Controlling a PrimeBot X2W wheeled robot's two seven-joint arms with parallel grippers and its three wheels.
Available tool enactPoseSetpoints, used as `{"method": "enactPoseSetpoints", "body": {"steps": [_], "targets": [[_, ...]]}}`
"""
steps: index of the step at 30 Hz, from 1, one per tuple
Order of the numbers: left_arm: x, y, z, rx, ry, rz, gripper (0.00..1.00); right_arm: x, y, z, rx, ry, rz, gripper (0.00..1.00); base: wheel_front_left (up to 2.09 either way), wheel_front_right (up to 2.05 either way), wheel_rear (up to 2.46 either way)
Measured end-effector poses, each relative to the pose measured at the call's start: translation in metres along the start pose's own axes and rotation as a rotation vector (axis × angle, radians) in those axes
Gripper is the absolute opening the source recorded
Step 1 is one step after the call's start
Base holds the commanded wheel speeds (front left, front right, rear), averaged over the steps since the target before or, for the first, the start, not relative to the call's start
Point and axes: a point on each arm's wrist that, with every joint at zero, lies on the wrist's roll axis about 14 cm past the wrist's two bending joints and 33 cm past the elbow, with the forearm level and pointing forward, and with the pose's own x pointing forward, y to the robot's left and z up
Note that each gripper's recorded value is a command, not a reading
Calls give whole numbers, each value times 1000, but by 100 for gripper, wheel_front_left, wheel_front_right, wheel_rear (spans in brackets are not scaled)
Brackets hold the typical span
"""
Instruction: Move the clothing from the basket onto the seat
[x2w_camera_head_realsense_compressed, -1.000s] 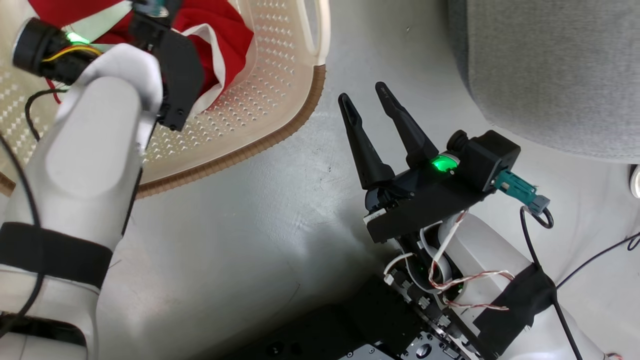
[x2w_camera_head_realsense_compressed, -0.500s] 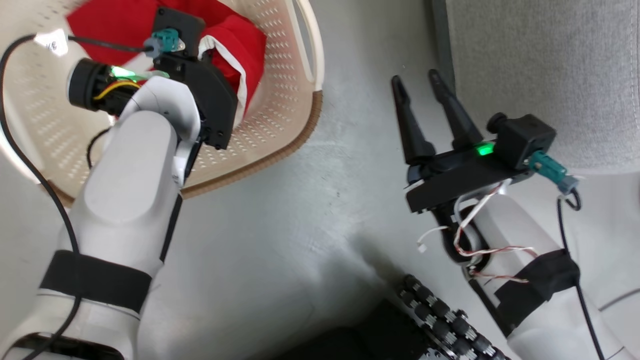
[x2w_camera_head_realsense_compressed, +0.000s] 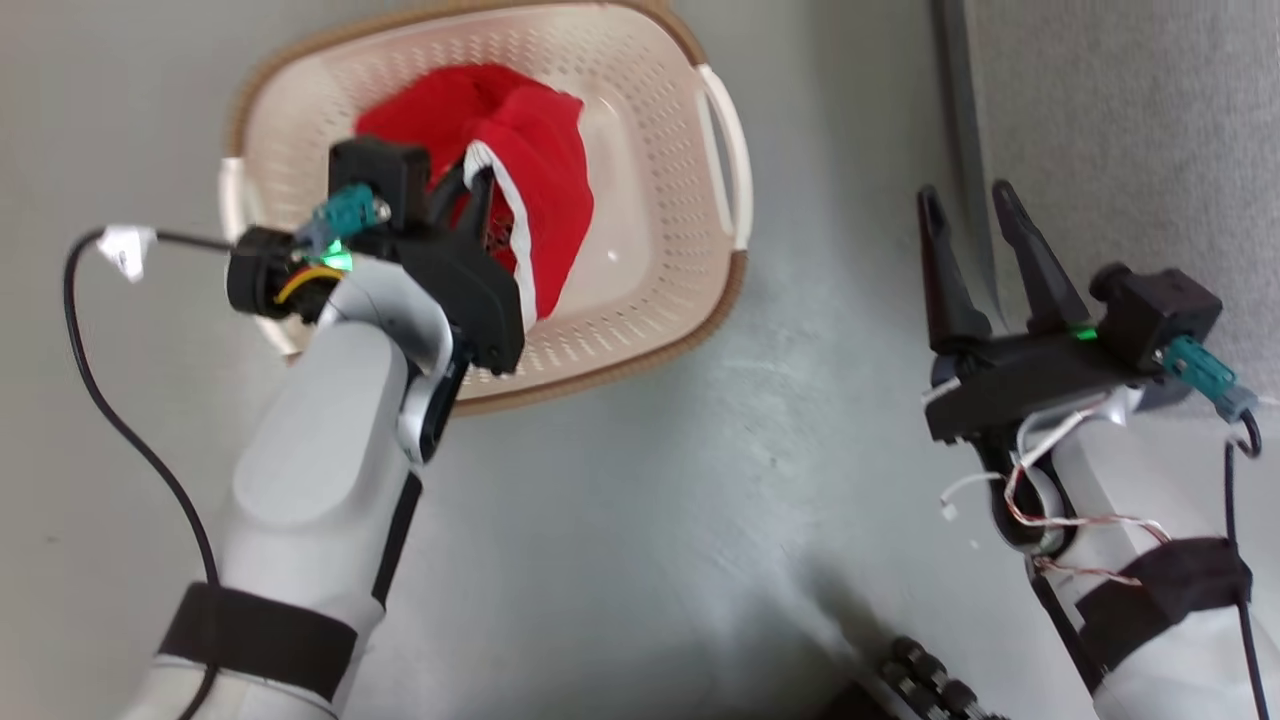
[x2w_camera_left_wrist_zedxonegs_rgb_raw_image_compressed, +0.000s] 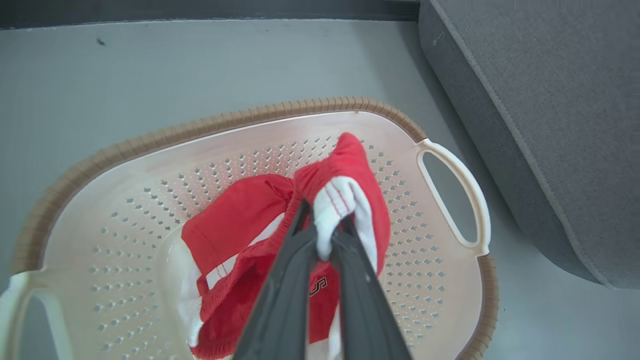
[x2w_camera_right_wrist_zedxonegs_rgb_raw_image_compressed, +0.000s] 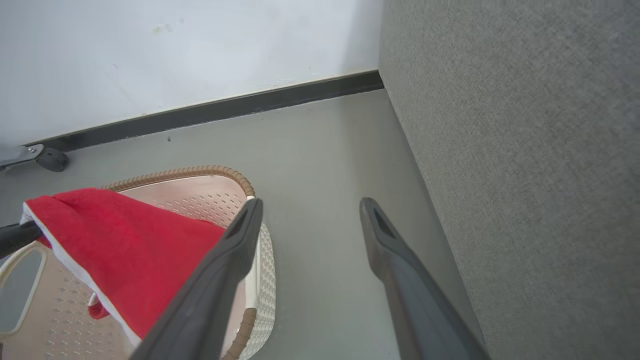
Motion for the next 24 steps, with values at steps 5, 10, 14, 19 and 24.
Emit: {"method": "enactPoseSetpoints", "body": {"steps": [5, 10, 14, 19, 24], "targets": [[-31, 5, 23, -20, -98, 37, 0, -11, 1, 9, -14, -19, 9, 100, 0, 0, 0], [-62, 9, 47, -23, -198, 70, 0, -20, 6, 23, -29, -53, 30, 100, 0, 0, 0], [-96, 8, 65, -13, -285, 96, 0, -30, 13, 39, -37, -90, 54, 100, 0, 0, 0], [-129, 5, 89, -8, -391, 118, 0, -41, 28, 51, -50, -121, 102, 100, 0, 0, 0], [-155, -1, 100, 3, -444, 123, 0, -51, 38, 60, -62, -146, 136, 100, 0, 0, 0]]}}
